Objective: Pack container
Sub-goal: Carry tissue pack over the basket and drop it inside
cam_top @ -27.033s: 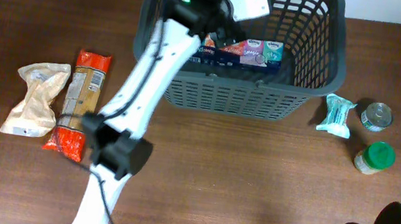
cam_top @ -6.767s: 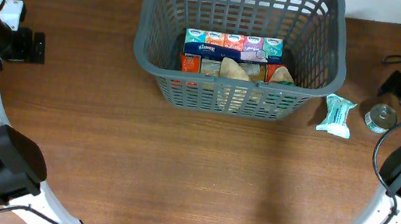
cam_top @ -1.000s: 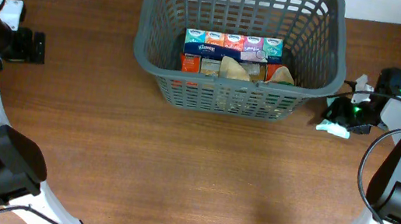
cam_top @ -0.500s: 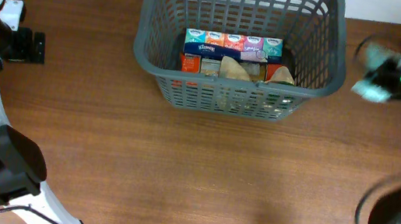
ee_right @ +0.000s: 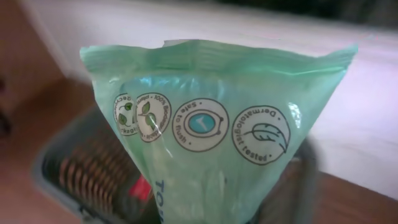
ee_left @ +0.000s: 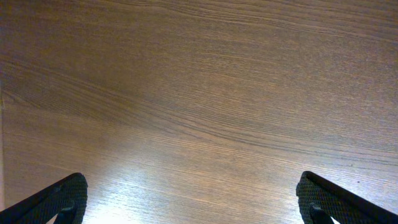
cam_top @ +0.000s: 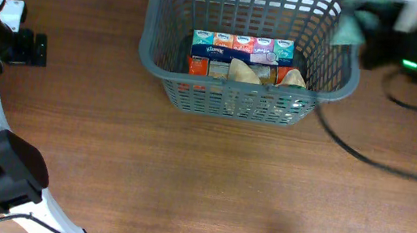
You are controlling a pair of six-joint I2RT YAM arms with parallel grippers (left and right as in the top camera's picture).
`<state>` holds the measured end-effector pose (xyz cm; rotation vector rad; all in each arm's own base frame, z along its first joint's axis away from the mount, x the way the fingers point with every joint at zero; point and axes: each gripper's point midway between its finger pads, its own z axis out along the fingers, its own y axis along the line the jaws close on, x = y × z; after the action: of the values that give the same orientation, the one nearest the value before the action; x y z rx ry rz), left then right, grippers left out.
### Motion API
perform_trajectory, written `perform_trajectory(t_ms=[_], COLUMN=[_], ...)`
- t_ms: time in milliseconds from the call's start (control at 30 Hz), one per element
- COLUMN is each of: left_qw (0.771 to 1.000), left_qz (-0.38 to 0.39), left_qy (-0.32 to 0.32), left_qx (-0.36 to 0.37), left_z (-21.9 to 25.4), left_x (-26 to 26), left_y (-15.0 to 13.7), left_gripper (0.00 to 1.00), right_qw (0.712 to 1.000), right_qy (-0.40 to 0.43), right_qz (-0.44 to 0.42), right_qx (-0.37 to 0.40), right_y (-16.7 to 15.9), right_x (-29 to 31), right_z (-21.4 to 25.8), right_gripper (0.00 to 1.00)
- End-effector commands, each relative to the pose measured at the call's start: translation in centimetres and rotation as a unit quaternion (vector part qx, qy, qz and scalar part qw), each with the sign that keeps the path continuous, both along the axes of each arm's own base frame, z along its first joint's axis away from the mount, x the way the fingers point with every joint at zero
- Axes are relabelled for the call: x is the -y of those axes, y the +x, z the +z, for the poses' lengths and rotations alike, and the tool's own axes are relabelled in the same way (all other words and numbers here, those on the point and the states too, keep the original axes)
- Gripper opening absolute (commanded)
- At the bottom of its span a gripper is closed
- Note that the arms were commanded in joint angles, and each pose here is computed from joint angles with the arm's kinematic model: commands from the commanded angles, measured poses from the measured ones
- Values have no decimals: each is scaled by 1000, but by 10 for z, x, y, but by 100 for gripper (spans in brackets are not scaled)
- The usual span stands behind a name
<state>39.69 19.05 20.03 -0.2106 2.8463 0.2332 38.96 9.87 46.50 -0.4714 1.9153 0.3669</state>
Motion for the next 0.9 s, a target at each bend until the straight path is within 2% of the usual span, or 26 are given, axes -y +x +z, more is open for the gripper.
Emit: perform_trajectory(t_ms=[0, 133, 267, 467, 667, 800, 833, 867], left_qw=[1000, 1000, 1000, 1000, 1000, 1000, 1000, 1000], left_qz=[6, 7, 7, 7, 7, 7, 7, 7], left_qy=[-7, -7, -7, -7, -7, -7, -7, -7], left_qx=[3, 3, 3, 3, 3, 3, 3, 3], left_z=[0, 0, 0, 0, 0, 0, 0, 0], left_x=[1, 1, 1, 1, 1, 1, 1, 1], left_y=[0, -1, -1, -1, -1, -1, -1, -1], left_gripper=[99, 99, 99, 99, 99, 99, 99, 99], right_qw=[993, 981, 962, 932, 910, 908, 908, 909], right_qy=[-73, -99, -127, -152, -183, -203, -202, -201], right_qz=[81, 113, 150, 191, 222, 206, 205, 204], right_qx=[-46, -124, -190, -268, -298, -304, -303, -301], right_y=[33, 58, 66, 58, 45, 46, 47, 47], right_x=[-47, -79, -102, -132, -159, -154, -153, -152], right_z=[-68, -140, -204, -275, -315, -321, -320, -318], right_gripper=[4, 4, 4, 4, 5, 58, 66, 68])
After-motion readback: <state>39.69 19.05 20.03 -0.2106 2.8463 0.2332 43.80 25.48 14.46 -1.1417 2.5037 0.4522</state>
